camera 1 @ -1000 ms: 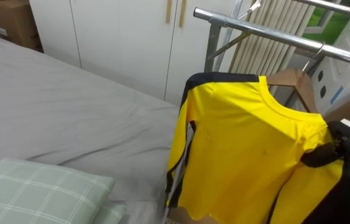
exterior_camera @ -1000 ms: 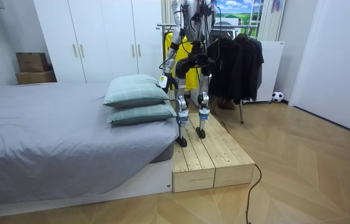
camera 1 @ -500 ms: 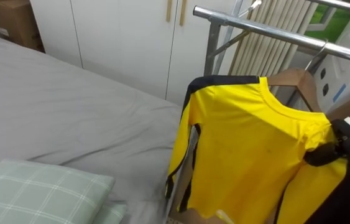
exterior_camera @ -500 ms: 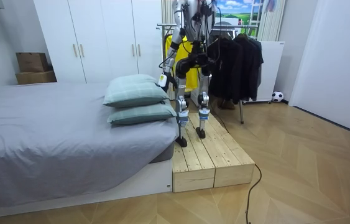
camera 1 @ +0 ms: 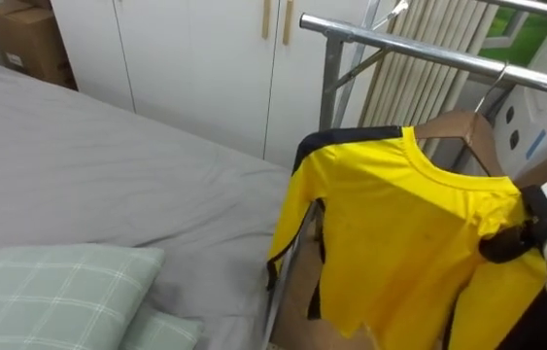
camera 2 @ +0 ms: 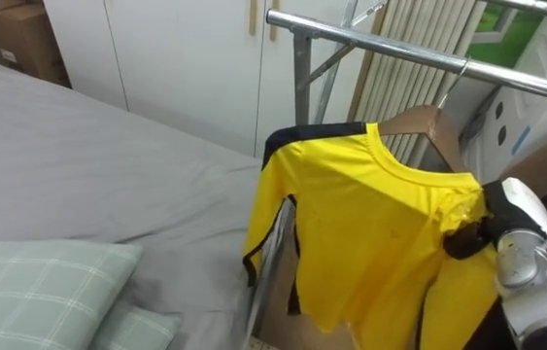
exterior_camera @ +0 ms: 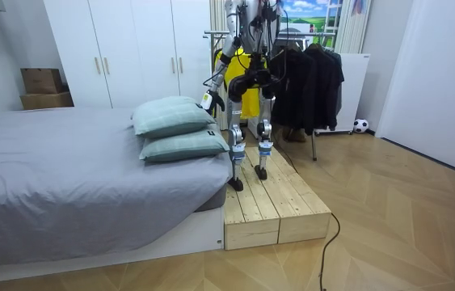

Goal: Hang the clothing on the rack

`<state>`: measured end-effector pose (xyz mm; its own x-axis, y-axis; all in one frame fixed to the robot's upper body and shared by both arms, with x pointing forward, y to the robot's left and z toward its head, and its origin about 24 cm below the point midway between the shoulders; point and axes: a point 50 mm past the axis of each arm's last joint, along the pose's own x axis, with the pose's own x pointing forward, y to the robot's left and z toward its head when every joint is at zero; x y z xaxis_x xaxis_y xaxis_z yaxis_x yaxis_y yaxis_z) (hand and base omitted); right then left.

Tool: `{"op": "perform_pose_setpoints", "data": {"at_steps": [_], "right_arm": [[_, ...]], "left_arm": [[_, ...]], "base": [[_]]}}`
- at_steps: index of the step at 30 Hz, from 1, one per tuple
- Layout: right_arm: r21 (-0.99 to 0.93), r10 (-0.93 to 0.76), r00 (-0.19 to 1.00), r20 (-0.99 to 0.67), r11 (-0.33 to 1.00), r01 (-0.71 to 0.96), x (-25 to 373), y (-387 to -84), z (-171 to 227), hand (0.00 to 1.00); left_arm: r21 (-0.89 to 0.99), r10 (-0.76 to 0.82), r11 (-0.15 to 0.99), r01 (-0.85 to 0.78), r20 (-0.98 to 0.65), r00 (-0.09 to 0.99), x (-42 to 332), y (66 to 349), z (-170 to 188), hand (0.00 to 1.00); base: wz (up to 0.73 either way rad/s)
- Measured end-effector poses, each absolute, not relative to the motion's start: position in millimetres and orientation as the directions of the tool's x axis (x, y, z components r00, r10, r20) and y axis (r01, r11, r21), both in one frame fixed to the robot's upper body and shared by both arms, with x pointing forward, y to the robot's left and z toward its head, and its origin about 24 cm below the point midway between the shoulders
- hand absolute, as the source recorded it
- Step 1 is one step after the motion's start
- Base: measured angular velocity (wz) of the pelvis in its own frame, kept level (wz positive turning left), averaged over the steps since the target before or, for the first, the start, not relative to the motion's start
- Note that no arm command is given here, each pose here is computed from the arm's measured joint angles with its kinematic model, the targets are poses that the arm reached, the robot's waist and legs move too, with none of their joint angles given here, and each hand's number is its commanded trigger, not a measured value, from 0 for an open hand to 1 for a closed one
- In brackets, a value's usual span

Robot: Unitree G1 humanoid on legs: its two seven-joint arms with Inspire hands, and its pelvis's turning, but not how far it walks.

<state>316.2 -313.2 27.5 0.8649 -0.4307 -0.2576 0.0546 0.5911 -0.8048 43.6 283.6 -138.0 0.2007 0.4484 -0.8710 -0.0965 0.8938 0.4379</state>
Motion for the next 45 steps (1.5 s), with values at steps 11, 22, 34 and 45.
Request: {"op": "perform_pose_setpoints", "data": {"at_steps": [11, 22, 34, 45], "right_arm": [[-0.804, -0.444, 0.844, -0.302, 0.595, 0.025, 301.9, -314.4, 9.2, 0.0], [-0.759, -0.459, 0.835, -0.304, 0.646, 0.079, 301.2, -315.0, 8.7, 0.0], [-0.693, -0.481, 0.824, -0.298, 0.703, 0.16, 301.2, -315.6, 9.5, 0.0], [-0.594, -0.503, 0.827, -0.252, 0.755, 0.278, 306.6, -313.2, 19.5, 0.0]], "left_arm": [[0.407, 0.427, 0.904, -0.128, -0.849, 0.312, 63.1, 272.0, -135.8, 0.0], [0.387, 0.402, 0.915, -0.112, -0.86, 0.313, 61.8, 269.2, -137.7, 0.0], [0.377, 0.385, 0.922, -0.089, -0.865, 0.322, 61.9, 267.1, -138.7, 0.0], [0.365, 0.378, 0.925, -0.102, -0.868, 0.32, 60.5, 267.6, -138.7, 0.0]], "base": [[-0.03], [0.0], [-0.03], [-0.03]]}}
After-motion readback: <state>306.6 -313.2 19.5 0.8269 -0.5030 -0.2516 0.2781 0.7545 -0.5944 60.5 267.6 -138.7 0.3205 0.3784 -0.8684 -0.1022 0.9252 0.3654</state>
